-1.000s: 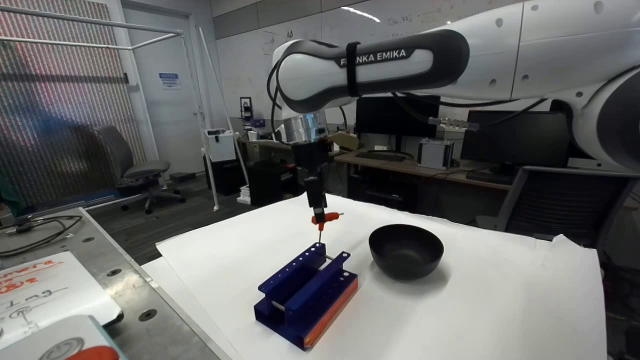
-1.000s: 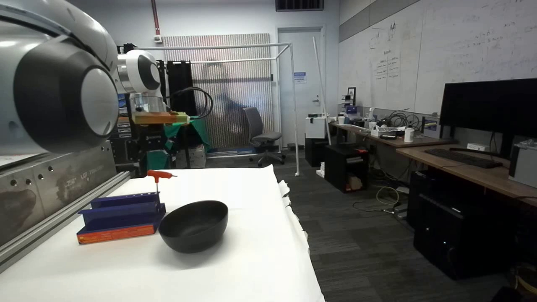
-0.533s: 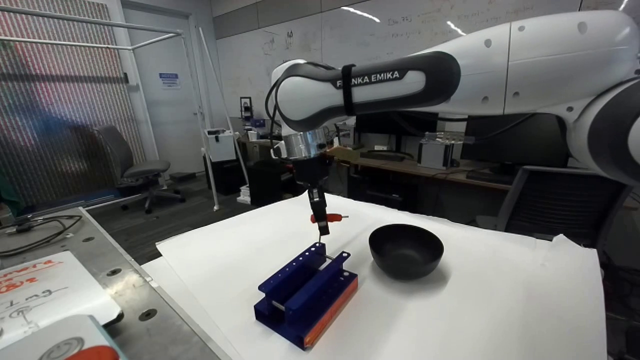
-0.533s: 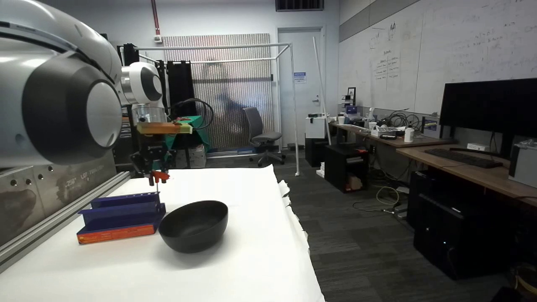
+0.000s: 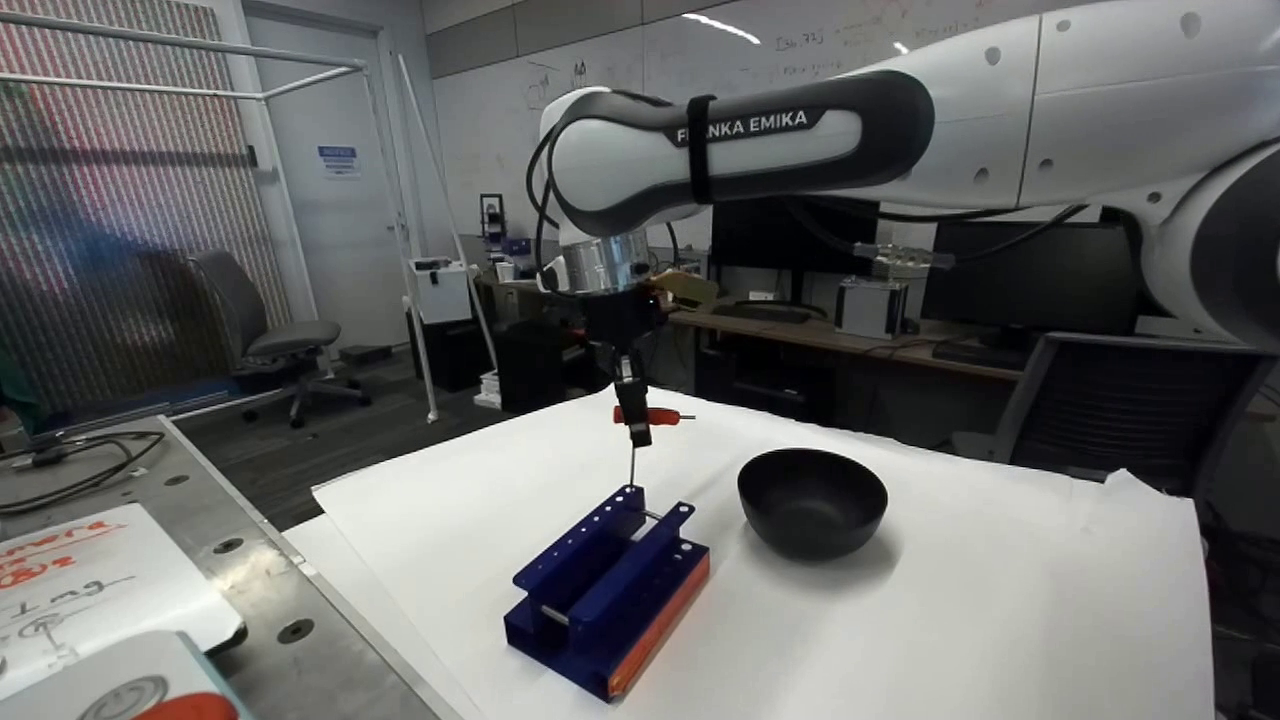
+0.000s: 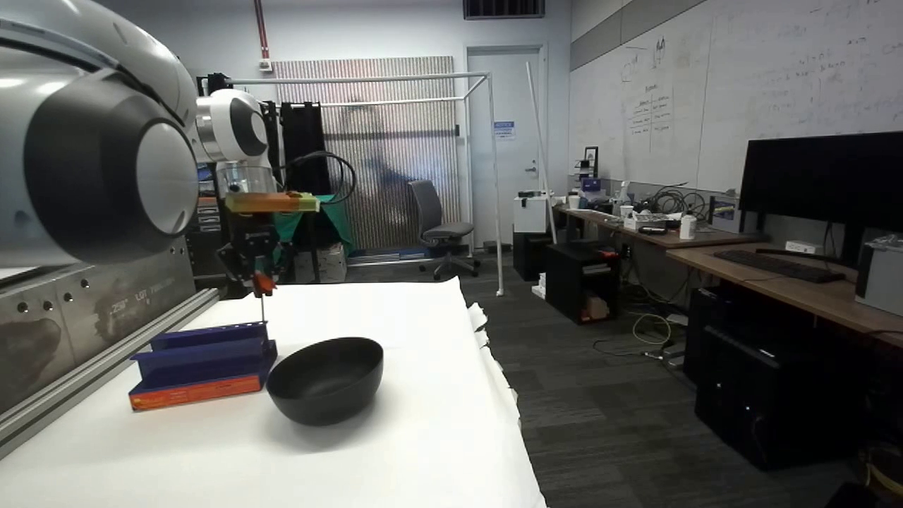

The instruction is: Put the metal object with an orange handle in the black bowl

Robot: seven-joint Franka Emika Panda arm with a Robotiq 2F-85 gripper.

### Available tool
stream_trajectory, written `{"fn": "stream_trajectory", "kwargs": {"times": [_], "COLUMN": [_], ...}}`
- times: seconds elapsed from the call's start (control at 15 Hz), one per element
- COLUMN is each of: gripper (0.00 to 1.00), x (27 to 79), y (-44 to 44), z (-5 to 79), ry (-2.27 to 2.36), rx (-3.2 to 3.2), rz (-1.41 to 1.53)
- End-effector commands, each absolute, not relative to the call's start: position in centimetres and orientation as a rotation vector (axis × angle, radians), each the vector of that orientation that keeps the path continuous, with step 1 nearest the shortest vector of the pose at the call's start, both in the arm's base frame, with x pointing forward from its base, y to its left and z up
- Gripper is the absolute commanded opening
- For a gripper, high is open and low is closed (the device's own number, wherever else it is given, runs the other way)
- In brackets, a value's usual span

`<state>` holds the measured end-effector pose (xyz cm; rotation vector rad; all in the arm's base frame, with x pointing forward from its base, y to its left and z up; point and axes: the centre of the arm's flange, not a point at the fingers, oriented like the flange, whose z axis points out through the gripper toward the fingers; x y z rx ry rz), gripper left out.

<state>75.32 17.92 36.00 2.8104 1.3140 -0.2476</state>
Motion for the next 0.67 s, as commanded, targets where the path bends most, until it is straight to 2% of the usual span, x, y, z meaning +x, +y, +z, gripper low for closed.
{"fn": "stream_trajectory", "kwargs": {"times": [0.0,0.4,0.6], "gripper": [0.12,0.11,0.11], "x": [72.0,69.7,70.1], "y": [19.1,20.7,19.1], "z": [42.0,49.9,48.0], "ry": [1.238,0.882,0.703], "rx": [2.78,2.746,2.725], "rz": [-0.2,-0.206,-0.338]}}
